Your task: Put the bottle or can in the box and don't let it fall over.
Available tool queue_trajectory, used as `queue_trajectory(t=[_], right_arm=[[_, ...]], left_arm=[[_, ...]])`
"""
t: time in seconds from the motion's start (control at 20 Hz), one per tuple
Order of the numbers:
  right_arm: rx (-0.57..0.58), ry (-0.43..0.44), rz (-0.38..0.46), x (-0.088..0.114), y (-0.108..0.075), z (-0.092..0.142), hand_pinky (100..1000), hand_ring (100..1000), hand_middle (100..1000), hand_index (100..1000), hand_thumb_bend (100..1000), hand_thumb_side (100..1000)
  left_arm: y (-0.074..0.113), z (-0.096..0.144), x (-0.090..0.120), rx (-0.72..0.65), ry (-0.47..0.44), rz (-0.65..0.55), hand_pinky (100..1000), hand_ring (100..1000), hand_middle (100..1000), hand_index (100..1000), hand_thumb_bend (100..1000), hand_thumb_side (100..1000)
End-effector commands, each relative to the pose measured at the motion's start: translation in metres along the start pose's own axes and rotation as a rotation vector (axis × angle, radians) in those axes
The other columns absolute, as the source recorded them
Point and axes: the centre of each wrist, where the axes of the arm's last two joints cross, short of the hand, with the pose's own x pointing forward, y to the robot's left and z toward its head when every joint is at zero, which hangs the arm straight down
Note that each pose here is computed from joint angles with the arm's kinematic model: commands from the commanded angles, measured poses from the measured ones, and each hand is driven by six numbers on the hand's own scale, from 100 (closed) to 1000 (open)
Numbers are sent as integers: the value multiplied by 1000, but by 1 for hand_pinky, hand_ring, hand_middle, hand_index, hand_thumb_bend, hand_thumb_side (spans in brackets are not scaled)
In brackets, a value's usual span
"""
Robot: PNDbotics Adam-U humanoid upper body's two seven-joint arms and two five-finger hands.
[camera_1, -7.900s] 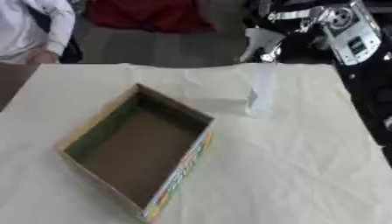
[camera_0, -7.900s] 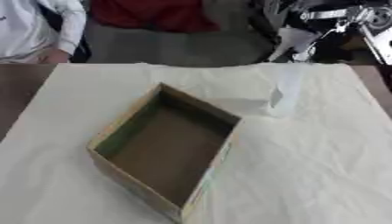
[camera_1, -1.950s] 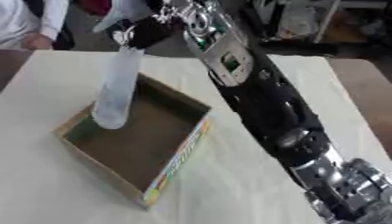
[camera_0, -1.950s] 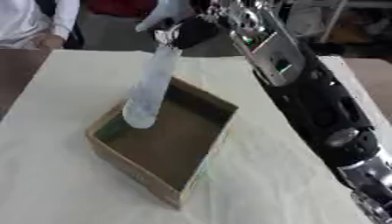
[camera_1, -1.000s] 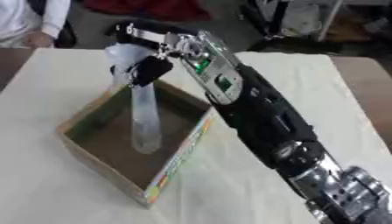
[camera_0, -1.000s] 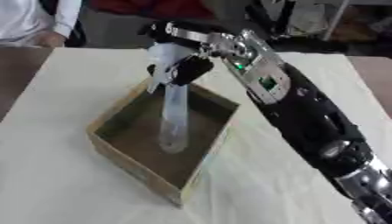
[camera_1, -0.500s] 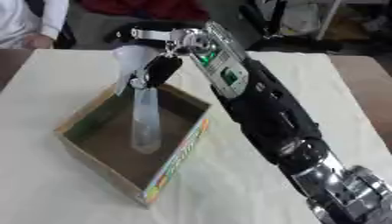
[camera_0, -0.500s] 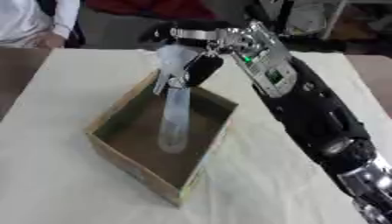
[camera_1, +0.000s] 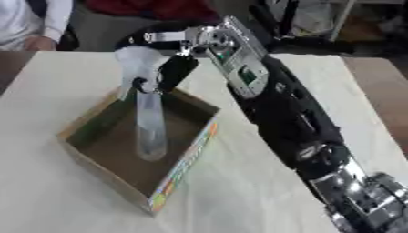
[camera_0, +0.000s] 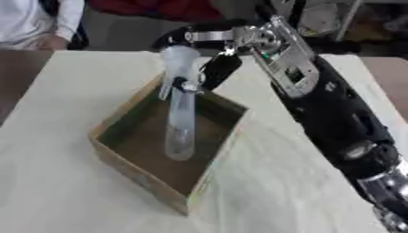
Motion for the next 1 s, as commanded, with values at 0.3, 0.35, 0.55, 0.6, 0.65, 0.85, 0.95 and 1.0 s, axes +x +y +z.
queue_trajectory(t=[0.3, 0.35, 0.55, 0.6, 0.65, 0.85, 0.95, 1.0], right_arm=[[-6, -2, -23, 1, -18, 13, 985, 1000, 1000, 1000, 224, 100], [-18, -2, -18, 3, -21, 16, 984, 1000, 1000, 1000, 256, 100], [-92, -2, 5, 9, -37, 34, 952, 981, 989, 1000, 187, 100], [-115, 0, 9, 10, -41, 39, 942, 977, 984, 1000, 171, 100], [-140, 4, 12, 11, -46, 46, 937, 978, 979, 1000, 149, 100], [-214, 24, 0, 9, -59, 72, 928, 995, 973, 1000, 100, 100], [-241, 42, -8, 7, -62, 83, 919, 989, 958, 995, 100, 100], [-258, 50, -14, 6, -64, 89, 914, 985, 950, 995, 100, 100]], left_arm=[[4, -5, 9, -25, -31, -26, 736, 727, 659, 783, 178, 658], [5, -5, 9, -26, -31, -27, 736, 727, 659, 783, 178, 658], [5, -5, 9, -27, -30, -31, 736, 727, 659, 782, 178, 658], [6, -4, 8, -27, -28, -32, 736, 727, 659, 782, 176, 658], [6, -4, 8, -27, -26, -34, 736, 727, 659, 782, 176, 659], [8, -3, 7, -24, -23, -42, 736, 727, 659, 782, 175, 657], [9, -3, 7, -23, -22, -44, 736, 727, 660, 782, 174, 658], [9, -3, 7, -21, -21, -44, 736, 727, 660, 782, 174, 658]])
